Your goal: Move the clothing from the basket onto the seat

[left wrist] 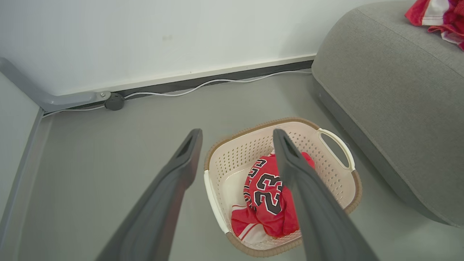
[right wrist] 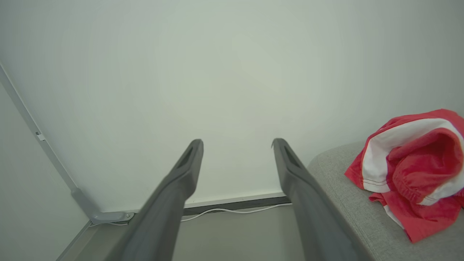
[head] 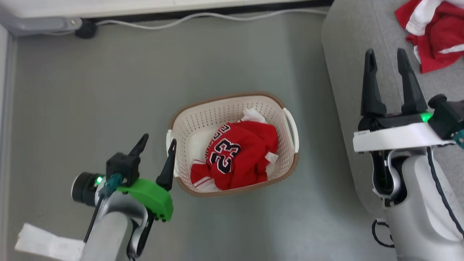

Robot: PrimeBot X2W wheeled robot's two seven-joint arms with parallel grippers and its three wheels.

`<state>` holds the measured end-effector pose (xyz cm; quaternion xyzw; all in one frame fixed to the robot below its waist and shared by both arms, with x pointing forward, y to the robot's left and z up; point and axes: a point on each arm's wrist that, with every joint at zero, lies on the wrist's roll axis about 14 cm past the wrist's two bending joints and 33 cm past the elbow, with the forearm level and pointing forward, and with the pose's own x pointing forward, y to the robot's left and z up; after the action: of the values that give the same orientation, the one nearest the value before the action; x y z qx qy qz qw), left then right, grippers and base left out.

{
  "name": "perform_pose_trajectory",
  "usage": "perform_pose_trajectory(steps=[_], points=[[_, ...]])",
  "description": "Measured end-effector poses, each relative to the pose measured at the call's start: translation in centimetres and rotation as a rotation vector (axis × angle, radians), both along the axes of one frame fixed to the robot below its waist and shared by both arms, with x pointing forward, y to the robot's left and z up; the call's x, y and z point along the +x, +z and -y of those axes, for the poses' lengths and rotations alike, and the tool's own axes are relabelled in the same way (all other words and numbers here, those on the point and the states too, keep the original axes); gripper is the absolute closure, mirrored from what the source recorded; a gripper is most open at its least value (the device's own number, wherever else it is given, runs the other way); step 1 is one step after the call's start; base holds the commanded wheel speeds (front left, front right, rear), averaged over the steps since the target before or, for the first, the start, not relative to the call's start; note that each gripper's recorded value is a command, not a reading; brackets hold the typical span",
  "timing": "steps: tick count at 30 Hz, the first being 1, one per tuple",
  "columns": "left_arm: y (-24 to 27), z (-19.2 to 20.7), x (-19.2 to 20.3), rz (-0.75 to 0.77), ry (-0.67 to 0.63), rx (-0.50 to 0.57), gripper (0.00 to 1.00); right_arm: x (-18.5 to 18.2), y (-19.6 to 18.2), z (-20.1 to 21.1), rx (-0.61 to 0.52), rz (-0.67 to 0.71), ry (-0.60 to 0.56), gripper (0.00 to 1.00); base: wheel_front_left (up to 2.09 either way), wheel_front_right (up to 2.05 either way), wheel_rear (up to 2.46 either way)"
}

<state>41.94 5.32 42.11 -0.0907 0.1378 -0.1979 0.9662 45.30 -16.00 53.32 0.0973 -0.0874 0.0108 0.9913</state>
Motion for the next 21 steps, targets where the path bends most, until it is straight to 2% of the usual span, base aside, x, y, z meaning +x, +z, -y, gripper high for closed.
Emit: perform_pose_trajectory(steps=[6,21], points=[[-2.8,2.1,2.0,-0.057,-0.073,0.033,0.00,2.1,-0.5,0.0,-0.008,0.003,0.008,0.00,0.00,0.00,0.00],[-12.3,6.9,3.2,-0.230,-0.283,0.147,0.00,6.6,-2.7,-0.5,-0.044,0.003,0.057,0.00,0.00,0.00,0.00]])
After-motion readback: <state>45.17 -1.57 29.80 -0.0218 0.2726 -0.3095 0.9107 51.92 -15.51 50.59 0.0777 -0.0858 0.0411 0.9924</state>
